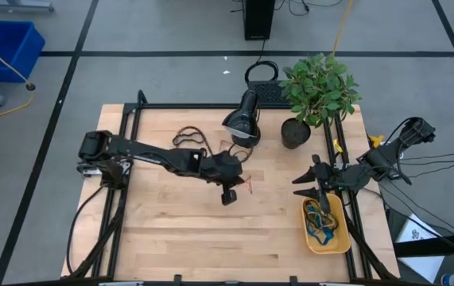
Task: Pick and place rubber bands into bin
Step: Put the red rubber band into the yellow bin
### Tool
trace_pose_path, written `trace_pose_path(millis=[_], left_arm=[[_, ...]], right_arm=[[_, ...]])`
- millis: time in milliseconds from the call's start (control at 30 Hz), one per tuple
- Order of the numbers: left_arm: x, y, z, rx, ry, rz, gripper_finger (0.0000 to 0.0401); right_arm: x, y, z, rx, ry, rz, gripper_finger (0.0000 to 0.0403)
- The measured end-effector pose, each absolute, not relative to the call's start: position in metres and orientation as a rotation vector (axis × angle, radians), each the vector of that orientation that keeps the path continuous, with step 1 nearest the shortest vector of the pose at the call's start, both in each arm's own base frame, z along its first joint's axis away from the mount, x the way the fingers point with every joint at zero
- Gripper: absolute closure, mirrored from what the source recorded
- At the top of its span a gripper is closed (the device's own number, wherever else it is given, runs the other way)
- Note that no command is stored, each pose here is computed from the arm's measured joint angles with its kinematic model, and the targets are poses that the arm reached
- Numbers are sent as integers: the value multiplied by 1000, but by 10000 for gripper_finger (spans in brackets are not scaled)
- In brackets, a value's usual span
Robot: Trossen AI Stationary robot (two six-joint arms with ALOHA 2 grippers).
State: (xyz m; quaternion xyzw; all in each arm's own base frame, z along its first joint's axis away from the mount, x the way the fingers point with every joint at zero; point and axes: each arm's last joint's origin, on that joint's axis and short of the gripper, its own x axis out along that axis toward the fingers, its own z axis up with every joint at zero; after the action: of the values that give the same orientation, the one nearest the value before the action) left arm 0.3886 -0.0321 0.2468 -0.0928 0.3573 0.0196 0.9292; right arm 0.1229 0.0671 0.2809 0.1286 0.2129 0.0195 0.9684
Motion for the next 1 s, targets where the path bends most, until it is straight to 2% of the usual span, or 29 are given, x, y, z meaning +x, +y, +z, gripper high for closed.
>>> trace_pose_path(millis=[200, 367, 667, 1000], left_arm=[[390, -44, 281, -189, 488, -34, 399], [394, -55, 294, -169, 354, -105, 399], [394, -62, 296, -144, 336, -94, 399], [394, -62, 297, -124, 318, -81, 397]], right_arm=[[129, 71, 287, 144, 353, 84, 245], [142, 79, 294, 56, 261, 113, 245], [181, 92, 286, 1, 203, 78, 245], [218, 101, 262, 14, 236, 79, 245]])
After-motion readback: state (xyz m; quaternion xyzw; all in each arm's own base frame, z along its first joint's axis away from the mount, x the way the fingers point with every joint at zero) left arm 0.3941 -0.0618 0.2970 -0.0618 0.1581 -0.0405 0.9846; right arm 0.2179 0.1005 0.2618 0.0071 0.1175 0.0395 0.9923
